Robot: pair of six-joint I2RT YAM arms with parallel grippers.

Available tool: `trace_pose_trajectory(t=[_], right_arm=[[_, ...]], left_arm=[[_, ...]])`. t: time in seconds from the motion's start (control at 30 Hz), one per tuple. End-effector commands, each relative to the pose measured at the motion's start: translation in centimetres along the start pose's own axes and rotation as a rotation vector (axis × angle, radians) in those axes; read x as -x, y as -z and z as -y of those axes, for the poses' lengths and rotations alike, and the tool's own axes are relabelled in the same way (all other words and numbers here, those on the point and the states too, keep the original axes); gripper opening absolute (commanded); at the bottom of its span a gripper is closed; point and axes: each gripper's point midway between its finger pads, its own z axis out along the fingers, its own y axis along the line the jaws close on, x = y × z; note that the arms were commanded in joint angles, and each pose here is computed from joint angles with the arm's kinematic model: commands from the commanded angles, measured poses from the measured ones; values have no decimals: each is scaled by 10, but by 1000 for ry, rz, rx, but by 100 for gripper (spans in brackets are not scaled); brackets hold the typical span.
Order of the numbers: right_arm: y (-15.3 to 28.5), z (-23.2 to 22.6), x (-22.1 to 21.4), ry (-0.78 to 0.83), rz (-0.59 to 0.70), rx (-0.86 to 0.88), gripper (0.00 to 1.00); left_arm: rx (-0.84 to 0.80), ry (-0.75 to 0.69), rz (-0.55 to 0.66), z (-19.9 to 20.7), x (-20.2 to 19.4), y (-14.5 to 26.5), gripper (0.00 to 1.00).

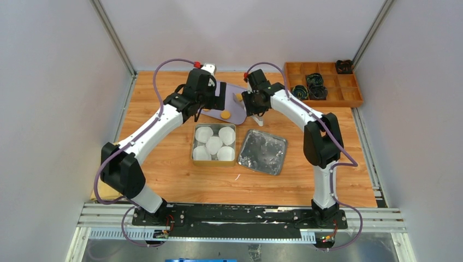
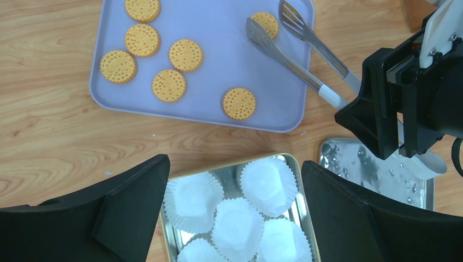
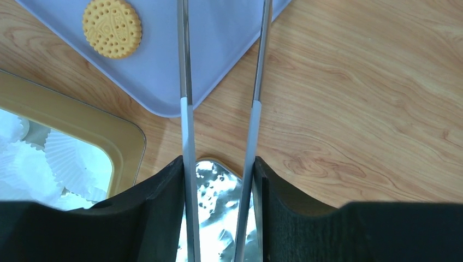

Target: Pack the cookies

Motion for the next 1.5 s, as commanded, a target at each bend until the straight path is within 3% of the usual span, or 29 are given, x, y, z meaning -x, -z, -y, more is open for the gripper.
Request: trace_pose_trajectory(t=[0.0,0.37,1.47], right_arm=[[28,-2,8,34,45,-41,0],[11,-3,-3,61,-44,-40,0],[6,-10,11,71,-60,-30,0]], left_arm=[[-18,14,37,2,9,11,97],[-15,7,41,1,9,13,97],[-20,-13,53,-1,6,19,92]])
